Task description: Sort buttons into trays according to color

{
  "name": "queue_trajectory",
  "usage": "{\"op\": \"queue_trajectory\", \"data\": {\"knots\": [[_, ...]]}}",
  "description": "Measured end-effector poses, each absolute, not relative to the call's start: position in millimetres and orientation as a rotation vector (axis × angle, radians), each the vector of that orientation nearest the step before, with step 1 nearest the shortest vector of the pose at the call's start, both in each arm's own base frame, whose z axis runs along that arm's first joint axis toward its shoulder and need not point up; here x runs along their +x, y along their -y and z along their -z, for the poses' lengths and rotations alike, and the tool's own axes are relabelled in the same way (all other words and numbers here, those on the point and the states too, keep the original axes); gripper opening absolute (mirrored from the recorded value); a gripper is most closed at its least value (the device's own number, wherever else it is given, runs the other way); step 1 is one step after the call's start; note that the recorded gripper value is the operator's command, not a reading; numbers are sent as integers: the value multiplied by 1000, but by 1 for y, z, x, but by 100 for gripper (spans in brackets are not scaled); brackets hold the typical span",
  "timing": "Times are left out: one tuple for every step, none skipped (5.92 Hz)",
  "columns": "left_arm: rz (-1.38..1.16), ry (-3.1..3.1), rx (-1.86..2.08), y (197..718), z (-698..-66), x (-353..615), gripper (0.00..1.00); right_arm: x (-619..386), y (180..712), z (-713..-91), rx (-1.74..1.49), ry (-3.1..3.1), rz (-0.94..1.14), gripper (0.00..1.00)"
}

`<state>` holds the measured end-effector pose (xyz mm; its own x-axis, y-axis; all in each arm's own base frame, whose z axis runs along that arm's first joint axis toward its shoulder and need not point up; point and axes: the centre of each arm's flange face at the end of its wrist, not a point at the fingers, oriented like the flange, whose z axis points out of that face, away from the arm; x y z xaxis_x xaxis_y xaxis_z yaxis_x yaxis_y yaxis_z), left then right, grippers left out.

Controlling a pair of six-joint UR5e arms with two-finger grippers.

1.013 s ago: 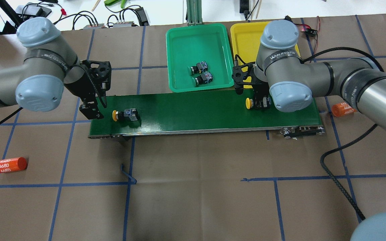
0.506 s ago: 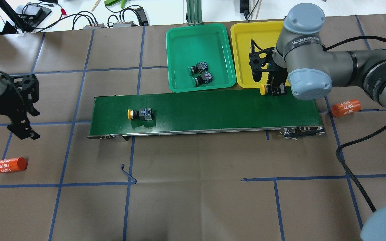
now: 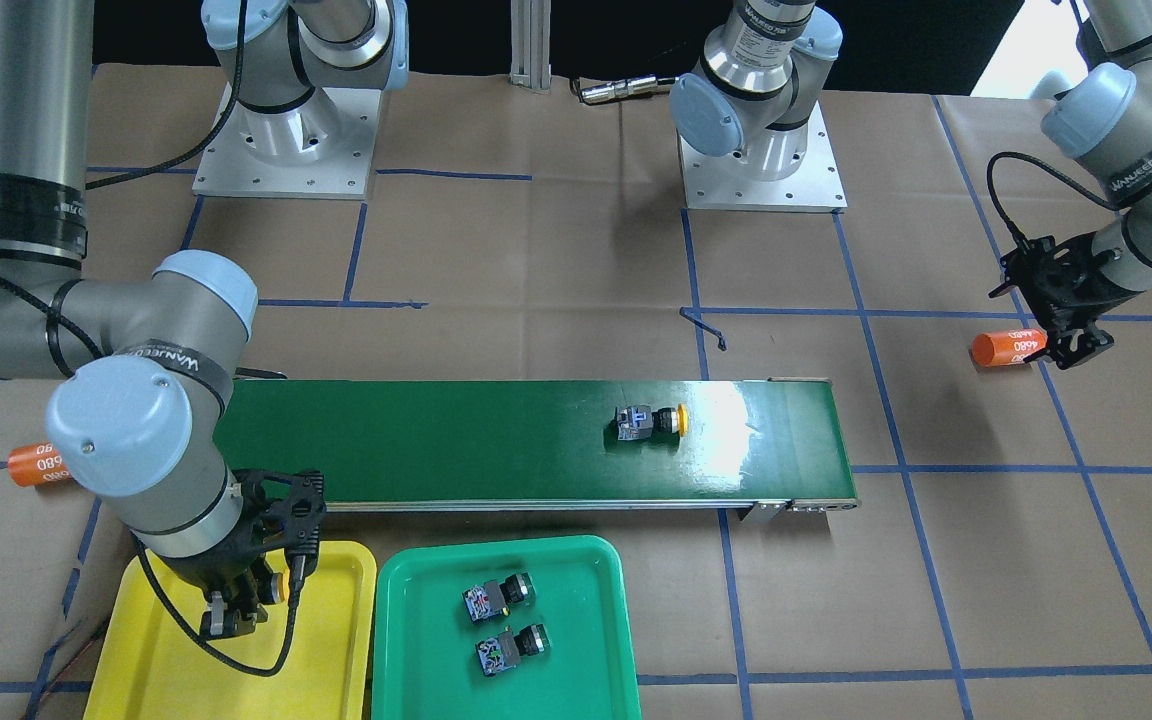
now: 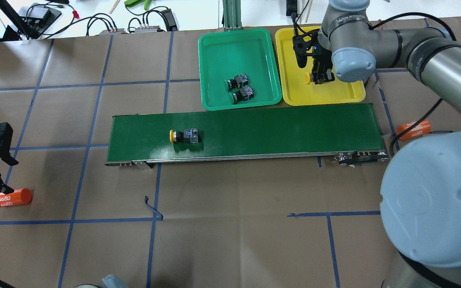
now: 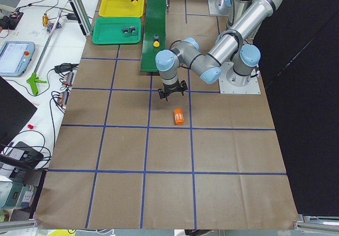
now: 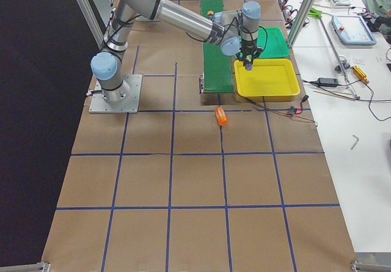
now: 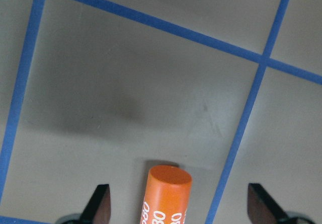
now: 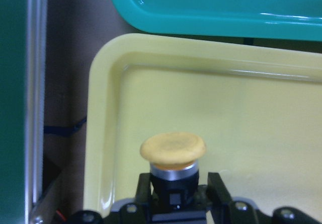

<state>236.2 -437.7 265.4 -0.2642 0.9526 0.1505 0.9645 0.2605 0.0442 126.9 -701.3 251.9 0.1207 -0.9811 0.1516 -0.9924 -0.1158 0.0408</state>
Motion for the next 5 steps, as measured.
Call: {"op": "queue_trajectory", "data": {"knots": [[196, 2389, -1937, 432, -250, 251, 94, 127, 710, -239, 2256, 1998, -123, 100], [194, 2358, -1999, 418, -231, 272, 94, 126, 714, -238, 2251, 2002, -124, 100], [183, 2340, -2018, 398, -213, 295, 94, 126, 715, -249, 2232, 2003, -139, 100], [149, 2318, -2034, 386, -203, 306, 94, 125, 710, -272, 2198, 2013, -160, 100], [109, 2296, -2036, 382, -192, 304, 87, 127, 698, -302, 2161, 2059, -160, 100]]}}
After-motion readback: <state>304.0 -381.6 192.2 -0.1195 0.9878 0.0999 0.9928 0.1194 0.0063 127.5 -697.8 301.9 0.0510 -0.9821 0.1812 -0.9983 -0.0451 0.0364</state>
